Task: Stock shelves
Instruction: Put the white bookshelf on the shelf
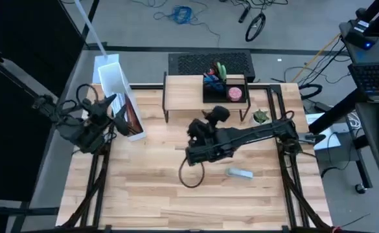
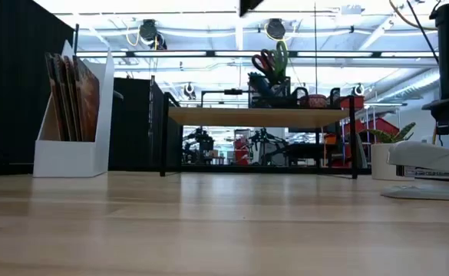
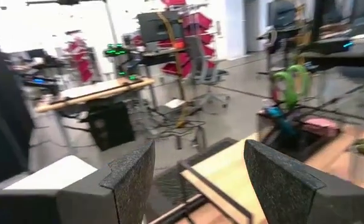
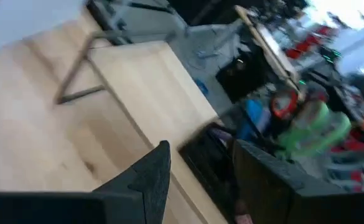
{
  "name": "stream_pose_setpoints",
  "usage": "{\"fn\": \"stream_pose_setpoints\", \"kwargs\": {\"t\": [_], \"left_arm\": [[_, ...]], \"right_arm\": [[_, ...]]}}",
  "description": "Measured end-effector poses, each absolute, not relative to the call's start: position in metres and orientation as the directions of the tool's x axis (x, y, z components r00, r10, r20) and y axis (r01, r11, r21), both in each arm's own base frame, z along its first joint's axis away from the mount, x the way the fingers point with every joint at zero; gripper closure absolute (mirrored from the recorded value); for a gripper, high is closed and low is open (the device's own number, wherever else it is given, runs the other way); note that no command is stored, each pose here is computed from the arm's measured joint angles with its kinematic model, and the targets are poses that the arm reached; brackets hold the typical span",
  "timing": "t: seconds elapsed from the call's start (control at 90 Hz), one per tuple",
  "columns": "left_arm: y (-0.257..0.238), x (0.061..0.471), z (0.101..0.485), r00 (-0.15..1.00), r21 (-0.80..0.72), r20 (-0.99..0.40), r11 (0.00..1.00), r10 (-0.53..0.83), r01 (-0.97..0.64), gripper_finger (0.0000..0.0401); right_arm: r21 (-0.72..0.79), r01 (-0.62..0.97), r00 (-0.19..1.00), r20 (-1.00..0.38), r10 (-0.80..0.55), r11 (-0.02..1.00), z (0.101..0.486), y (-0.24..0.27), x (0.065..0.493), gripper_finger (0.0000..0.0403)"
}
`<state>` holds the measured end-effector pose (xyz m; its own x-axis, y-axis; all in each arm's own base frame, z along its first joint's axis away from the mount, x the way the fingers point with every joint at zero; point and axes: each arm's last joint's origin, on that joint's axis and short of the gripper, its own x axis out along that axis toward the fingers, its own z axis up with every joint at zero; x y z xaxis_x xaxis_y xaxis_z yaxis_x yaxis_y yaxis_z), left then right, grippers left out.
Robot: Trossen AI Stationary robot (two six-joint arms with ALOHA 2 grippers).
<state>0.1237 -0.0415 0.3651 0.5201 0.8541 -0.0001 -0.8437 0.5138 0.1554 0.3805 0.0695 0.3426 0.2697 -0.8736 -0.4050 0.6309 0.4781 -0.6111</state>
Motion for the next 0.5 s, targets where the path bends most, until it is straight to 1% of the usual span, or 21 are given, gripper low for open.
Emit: {"fn": "stream_pose_setpoints", "kwargs": {"t": [0.122, 0.189, 0.233, 0.289, 0.378, 0.5], "left_arm": [[-0.032, 0.127, 0.359, 0.451, 0.231, 0.000, 0.439, 0.892, -0.868, 0.0168], [-0.027, 0.130, 0.355, 0.409, 0.252, 0.000, 0.396, 0.913, -0.883, 0.0168], [-0.023, 0.132, 0.352, 0.380, 0.272, 0.000, 0.366, 0.925, -0.890, 0.0168], [-0.019, 0.135, 0.349, 0.348, 0.293, 0.000, 0.333, 0.938, -0.896, 0.0168], [-0.013, 0.136, 0.346, 0.307, 0.326, 0.000, 0.290, 0.952, -0.900, 0.0168], [-0.005, 0.136, 0.345, 0.250, 0.341, 0.000, 0.235, 0.968, -0.910, 0.0168]], "right_arm": [[-0.588, 0.696, 0.208, -0.384, -0.900, 0.412, 0.313, 0.056, 0.382, 0.0248], [-0.565, 0.721, 0.197, -0.387, -0.901, 0.400, 0.296, 0.051, 0.385, 0.0248], [-0.530, 0.745, 0.210, -0.390, -0.896, 0.405, 0.284, 0.051, 0.390, 0.0248], [-0.495, 0.756, 0.235, -0.405, -0.884, 0.428, 0.270, 0.050, 0.398, 0.0248], [-0.447, 0.745, 0.296, -0.444, -0.846, 0.495, 0.250, 0.049, 0.409, 0.0248], [-0.315, 0.719, 0.434, -0.492, -0.755, 0.619, 0.231, 0.049, 0.426, 0.0248]]}}
